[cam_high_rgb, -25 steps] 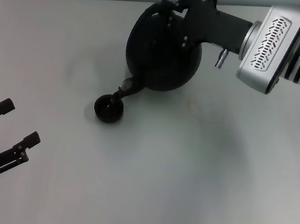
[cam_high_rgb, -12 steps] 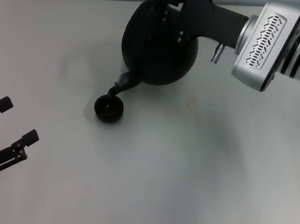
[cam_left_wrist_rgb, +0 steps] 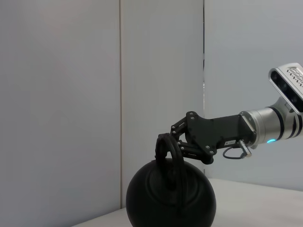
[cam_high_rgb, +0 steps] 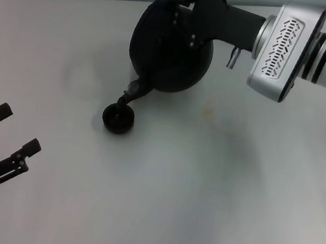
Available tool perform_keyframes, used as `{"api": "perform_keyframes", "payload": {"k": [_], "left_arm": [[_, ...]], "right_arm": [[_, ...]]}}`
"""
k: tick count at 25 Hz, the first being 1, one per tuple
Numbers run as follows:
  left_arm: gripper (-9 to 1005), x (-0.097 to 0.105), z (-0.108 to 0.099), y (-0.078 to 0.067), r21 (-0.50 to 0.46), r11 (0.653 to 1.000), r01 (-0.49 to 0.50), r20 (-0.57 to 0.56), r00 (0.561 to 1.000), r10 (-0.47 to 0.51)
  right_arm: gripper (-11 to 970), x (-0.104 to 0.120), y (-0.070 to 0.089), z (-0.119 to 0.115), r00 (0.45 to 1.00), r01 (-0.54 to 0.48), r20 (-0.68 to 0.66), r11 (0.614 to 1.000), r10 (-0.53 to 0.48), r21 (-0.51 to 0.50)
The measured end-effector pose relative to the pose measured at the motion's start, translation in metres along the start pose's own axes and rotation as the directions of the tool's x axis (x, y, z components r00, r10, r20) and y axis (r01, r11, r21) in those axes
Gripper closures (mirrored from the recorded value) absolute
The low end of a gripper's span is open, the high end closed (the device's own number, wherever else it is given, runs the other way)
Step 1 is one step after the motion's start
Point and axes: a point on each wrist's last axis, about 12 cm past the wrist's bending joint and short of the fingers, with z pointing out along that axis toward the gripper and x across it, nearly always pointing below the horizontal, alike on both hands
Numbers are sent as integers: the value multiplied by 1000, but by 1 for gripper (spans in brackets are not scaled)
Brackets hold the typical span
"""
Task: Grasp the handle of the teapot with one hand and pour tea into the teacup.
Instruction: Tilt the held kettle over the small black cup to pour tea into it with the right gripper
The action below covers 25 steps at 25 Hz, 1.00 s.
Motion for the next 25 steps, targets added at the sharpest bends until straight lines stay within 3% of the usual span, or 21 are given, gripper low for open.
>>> {"api": "perform_keyframes", "payload": {"k": [20, 25], "left_arm": [[183, 0, 1, 1, -1, 1000, -2, 2, 1000, 2], [183, 0, 1, 1, -1, 1000, -1, 3, 1000, 1]], "right_arm": [[863, -1, -1, 0, 1000, 4, 3, 1000, -4, 1], [857, 1, -1, -2, 996, -85, 1, 996, 85, 14]]}}
